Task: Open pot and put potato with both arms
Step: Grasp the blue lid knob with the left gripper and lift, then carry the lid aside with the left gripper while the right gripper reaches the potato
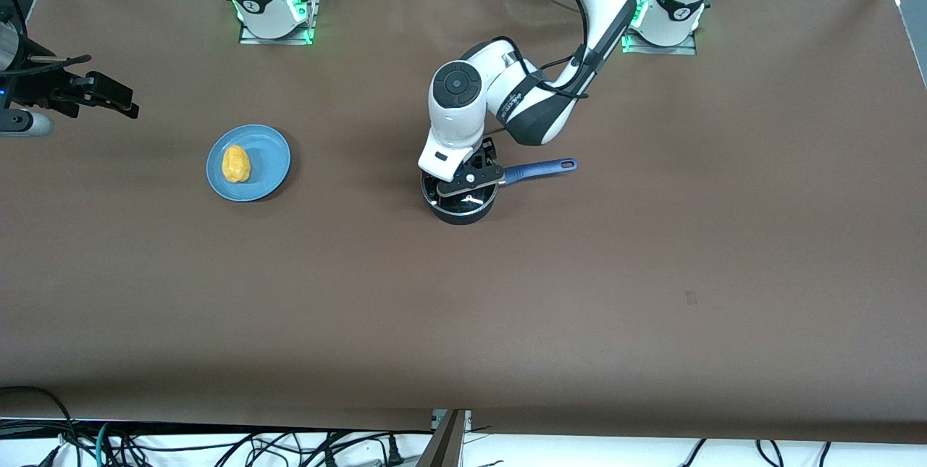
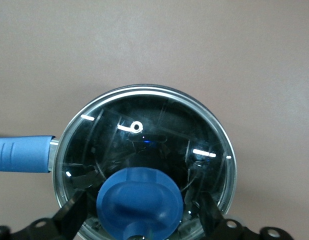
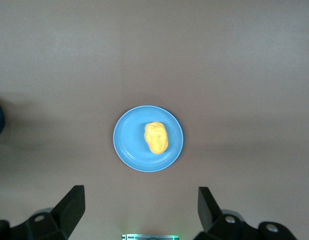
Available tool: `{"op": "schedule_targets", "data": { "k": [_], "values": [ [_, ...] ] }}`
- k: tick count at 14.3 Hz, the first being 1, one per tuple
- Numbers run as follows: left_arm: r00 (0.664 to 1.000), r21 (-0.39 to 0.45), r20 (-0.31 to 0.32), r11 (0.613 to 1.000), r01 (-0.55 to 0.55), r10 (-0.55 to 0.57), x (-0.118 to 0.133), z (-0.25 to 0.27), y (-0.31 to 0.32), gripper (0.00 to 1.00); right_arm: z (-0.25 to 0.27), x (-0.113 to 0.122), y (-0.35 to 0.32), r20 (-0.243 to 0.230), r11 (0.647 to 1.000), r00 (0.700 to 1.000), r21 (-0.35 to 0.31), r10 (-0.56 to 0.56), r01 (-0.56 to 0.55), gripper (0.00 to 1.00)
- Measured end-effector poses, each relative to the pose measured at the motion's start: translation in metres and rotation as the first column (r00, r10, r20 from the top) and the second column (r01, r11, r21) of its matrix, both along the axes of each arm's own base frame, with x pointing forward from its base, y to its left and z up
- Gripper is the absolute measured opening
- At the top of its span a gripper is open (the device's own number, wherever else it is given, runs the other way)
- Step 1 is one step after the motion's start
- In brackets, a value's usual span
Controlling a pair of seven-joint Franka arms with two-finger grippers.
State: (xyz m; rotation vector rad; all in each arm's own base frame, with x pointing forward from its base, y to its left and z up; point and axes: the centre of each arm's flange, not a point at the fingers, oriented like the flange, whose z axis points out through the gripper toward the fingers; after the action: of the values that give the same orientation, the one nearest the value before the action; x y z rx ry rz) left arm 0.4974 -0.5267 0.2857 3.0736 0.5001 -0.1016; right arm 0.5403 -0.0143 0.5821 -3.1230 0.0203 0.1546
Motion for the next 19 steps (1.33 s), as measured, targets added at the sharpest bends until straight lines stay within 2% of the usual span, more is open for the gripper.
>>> {"op": "schedule_targets", "data": {
  "k": [1, 2, 3, 4, 8, 13, 16, 19],
  "values": [
    [1.0, 0.002, -0.001, 1.0, 0.001, -0.001, -0.001, -0.002, 0.0, 0.96, 0.0, 0.0, 0.0, 0.0, 1.0, 1.0, 0.0, 0.0, 0.0, 1.0],
    [1.0, 0.003, -0.003, 1.0, 0.001, -0.001, -0.002, -0.004, 0.0, 0.89, 0.0, 0.0, 0.0, 0.0, 1.0, 1.0, 0.0, 0.0, 0.0, 1.0],
    [1.0, 0.004, -0.004, 1.0, 0.002, -0.002, -0.002, -0.004, 0.0, 0.76, 0.0, 0.0, 0.0, 0.0, 1.0, 1.0, 0.0, 0.0, 0.0, 1.0],
    [1.0, 0.002, -0.002, 1.0, 0.002, -0.002, -0.002, -0.004, 0.0, 0.69, 0.0, 0.0, 0.0, 0.0, 1.0, 1.0, 0.0, 0.0, 0.0, 1.0],
    [1.0, 0.001, 0.0, 1.0, 0.001, -0.001, -0.002, -0.003, 0.001, 0.62, 0.0, 0.0, 0.0, 0.0, 1.0, 1.0, 0.0, 0.0, 0.0, 1.0],
    [1.0, -0.005, 0.02, 1.0, 0.004, -0.003, 0.011, 0.029, 0.014, 0.61, 0.0, 0.0, 0.0, -0.003, 1.0, 1.0, 0.0, 0.0, 0.0, 1.0],
    [0.999, 0.006, 0.022, 1.0, 0.026, -0.026, 0.039, 0.061, 0.053, 0.6, -0.002, -0.002, 0.003, -0.019, 1.0, 1.0, 0.0, 0.005, -0.005, 1.0],
    [0.993, 0.011, 0.028, 0.994, 0.111, -0.111, 0.088, 0.081, 0.141, 0.59, -0.025, 0.002, 0.004, -0.071, 1.0, 0.997, -0.001, 0.01, -0.01, 1.0]
  ]
}}
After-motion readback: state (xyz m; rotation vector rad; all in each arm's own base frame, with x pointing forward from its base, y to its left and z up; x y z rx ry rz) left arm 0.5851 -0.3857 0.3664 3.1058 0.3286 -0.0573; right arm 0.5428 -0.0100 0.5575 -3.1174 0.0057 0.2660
